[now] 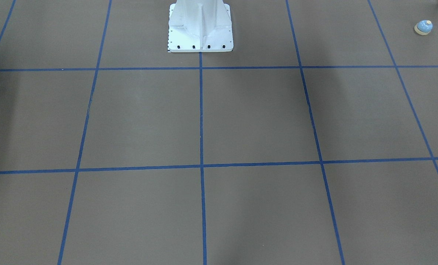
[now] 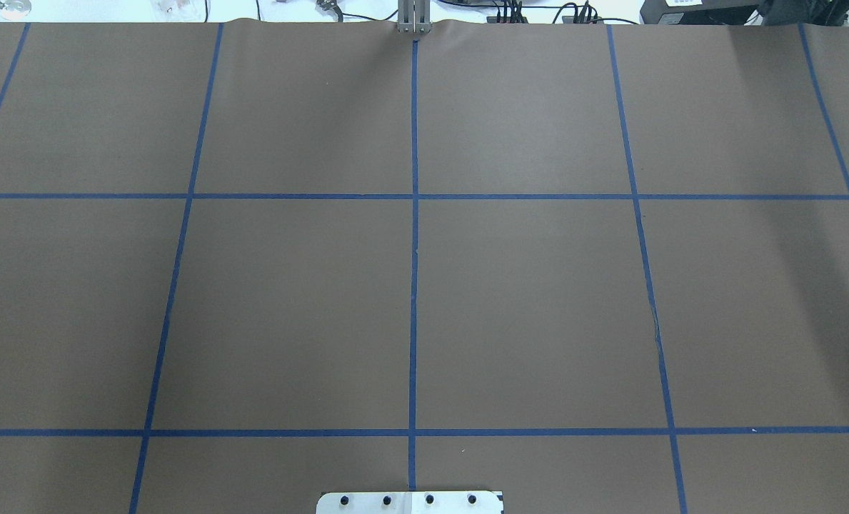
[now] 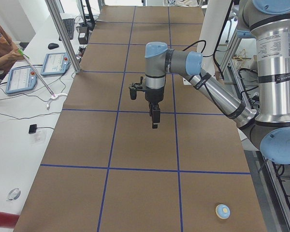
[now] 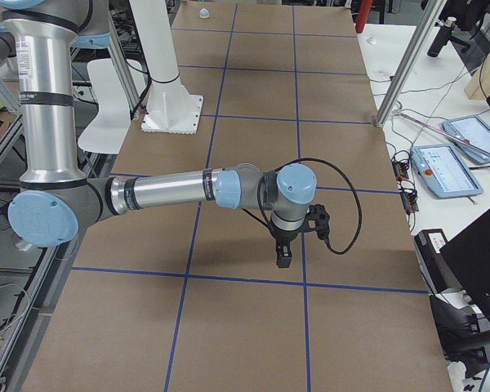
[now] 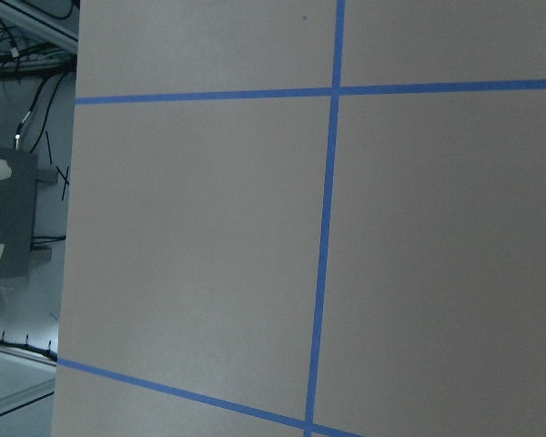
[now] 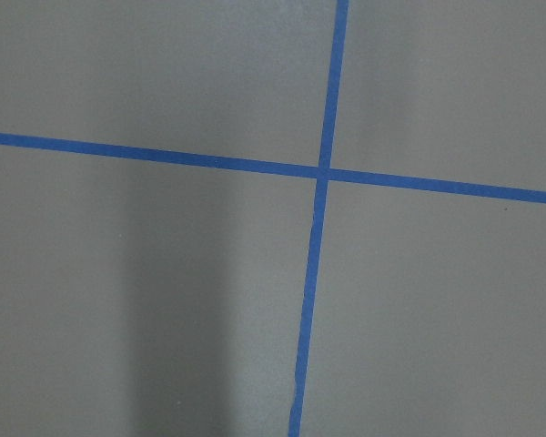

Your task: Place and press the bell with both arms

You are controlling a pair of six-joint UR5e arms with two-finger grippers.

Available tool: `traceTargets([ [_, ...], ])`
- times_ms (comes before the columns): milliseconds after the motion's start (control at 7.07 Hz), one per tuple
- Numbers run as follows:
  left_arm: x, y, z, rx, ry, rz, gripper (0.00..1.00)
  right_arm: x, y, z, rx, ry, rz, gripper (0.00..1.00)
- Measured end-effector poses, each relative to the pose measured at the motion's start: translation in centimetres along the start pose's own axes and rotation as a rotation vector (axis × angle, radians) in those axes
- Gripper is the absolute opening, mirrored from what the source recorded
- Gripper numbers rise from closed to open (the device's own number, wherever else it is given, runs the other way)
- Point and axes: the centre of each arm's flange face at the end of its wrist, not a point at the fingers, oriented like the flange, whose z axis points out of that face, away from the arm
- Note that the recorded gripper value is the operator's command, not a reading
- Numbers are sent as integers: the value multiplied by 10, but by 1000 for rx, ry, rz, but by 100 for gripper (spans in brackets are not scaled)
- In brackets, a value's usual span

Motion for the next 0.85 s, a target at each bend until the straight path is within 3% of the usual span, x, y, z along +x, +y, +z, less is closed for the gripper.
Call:
traceTargets([
  [425,56,45,18,17,-126,-313,100,1,-1,3,-6,-11,9,100],
  [849,112,106,67,69,-328,-603,100,0,-3,1,-2,-11,5,100],
])
